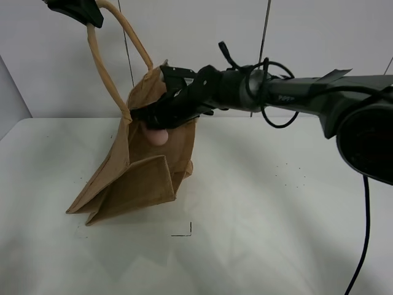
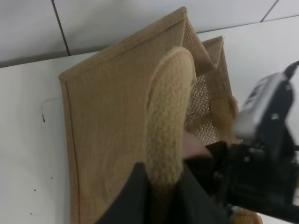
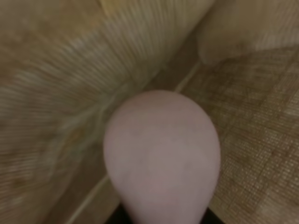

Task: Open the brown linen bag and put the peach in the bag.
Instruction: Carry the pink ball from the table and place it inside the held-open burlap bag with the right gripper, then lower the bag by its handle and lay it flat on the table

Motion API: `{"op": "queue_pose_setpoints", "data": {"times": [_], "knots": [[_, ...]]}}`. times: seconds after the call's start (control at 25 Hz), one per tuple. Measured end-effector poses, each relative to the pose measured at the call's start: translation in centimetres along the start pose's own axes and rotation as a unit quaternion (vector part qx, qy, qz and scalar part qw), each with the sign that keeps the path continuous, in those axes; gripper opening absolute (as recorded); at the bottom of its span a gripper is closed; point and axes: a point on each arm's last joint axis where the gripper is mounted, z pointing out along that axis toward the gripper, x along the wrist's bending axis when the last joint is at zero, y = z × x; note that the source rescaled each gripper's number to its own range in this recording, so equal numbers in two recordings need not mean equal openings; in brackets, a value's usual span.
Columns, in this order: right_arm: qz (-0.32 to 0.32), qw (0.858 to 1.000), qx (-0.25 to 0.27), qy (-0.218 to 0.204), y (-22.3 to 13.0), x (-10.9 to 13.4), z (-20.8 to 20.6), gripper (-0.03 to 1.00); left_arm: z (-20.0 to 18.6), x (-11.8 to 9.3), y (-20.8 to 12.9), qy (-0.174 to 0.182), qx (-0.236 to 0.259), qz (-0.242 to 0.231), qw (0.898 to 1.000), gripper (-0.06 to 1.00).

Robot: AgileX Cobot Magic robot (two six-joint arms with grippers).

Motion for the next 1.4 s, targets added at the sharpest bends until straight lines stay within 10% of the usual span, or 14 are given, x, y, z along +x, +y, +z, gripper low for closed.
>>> {"op": "queue_pose_setpoints", "data": {"times": [0.24, 0.56, 1.04, 1.4], "knots": [[0.008, 1.0, 0.012, -0.006, -1.6, -0.7, 1.8, 0.03, 0.0, 0.0, 0.0, 0.0, 0.0, 0.0, 1.0, 0.0], [-0.02, 0.999, 0.043, 0.006, -2.2, -0.5, 1.8, 0.93, 0.0, 0.0, 0.0, 0.0, 0.0, 0.0, 1.0, 0.0], [-0.026, 0.994, 0.106, 0.01, 1.9, -3.9, -5.6, 1.0, 0.0, 0.0, 0.0, 0.0, 0.0, 0.0, 1.0, 0.0], [-0.012, 0.962, 0.237, -0.137, 2.1, -8.2, -11.6, 1.0, 0.0, 0.0, 0.0, 0.0, 0.0, 0.0, 1.0, 0.0]]}}
